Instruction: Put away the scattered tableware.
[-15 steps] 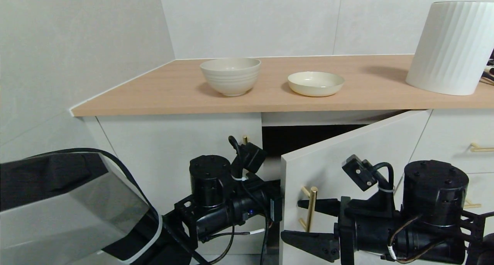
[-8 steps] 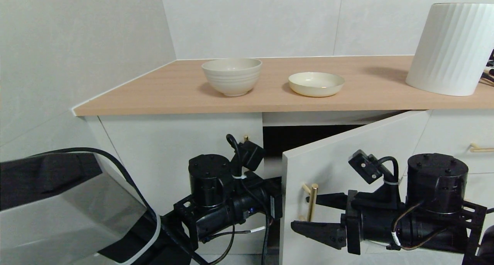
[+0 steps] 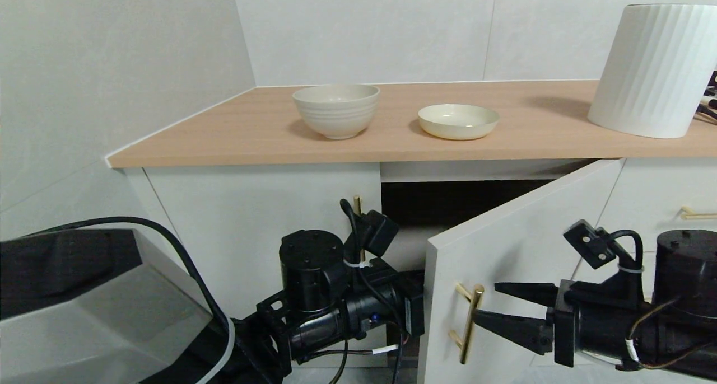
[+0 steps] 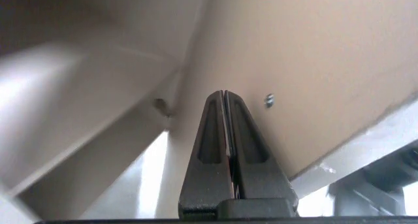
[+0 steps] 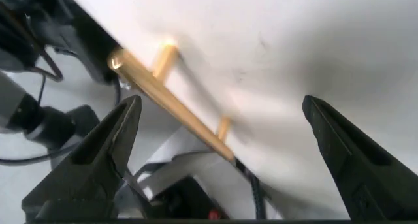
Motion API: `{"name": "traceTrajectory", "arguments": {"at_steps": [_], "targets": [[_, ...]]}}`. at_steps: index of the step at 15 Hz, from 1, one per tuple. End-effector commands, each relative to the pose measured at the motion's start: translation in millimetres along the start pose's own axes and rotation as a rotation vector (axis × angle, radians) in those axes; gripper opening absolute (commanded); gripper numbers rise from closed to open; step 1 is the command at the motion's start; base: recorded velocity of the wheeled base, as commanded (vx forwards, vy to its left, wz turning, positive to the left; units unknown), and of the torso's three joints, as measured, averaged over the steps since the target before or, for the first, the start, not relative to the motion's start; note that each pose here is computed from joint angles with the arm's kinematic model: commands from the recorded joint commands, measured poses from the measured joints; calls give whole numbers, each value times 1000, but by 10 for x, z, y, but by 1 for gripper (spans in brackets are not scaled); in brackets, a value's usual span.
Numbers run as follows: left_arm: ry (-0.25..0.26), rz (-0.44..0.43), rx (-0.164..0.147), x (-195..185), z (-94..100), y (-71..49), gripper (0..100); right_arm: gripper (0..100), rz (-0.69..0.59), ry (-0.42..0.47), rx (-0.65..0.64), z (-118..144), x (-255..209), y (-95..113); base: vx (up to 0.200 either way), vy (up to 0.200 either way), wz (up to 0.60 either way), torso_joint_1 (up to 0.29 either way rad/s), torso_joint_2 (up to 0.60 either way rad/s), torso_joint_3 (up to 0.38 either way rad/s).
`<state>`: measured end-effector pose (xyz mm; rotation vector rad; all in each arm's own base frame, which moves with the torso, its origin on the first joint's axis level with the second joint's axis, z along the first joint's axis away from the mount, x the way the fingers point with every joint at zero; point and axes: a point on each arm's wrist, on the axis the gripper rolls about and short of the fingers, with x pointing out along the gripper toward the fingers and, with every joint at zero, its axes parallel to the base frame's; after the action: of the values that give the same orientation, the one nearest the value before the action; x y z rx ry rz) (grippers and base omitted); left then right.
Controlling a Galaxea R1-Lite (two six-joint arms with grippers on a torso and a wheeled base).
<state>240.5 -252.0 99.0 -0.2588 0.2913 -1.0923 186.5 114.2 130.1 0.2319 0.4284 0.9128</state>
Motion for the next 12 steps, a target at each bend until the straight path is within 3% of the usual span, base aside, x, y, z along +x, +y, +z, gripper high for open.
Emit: {"name": "traceTrajectory", "arguments": {"at_steps": [1, 6, 12], "targets": [[-12, 26, 1, -15, 22, 24, 0, 100, 23, 0, -1, -65, -261, 130, 0, 0, 0, 0, 0, 0], [-8, 10, 3, -7, 22, -39, 0, 100, 26, 0, -2, -120, -354, 169, 0, 0, 0, 0, 0, 0], [-4, 3, 3, 84, 67, -51, 0, 100, 49, 12, -8, -143, -345, 212, -200, 0, 0, 2, 2, 2]]}}
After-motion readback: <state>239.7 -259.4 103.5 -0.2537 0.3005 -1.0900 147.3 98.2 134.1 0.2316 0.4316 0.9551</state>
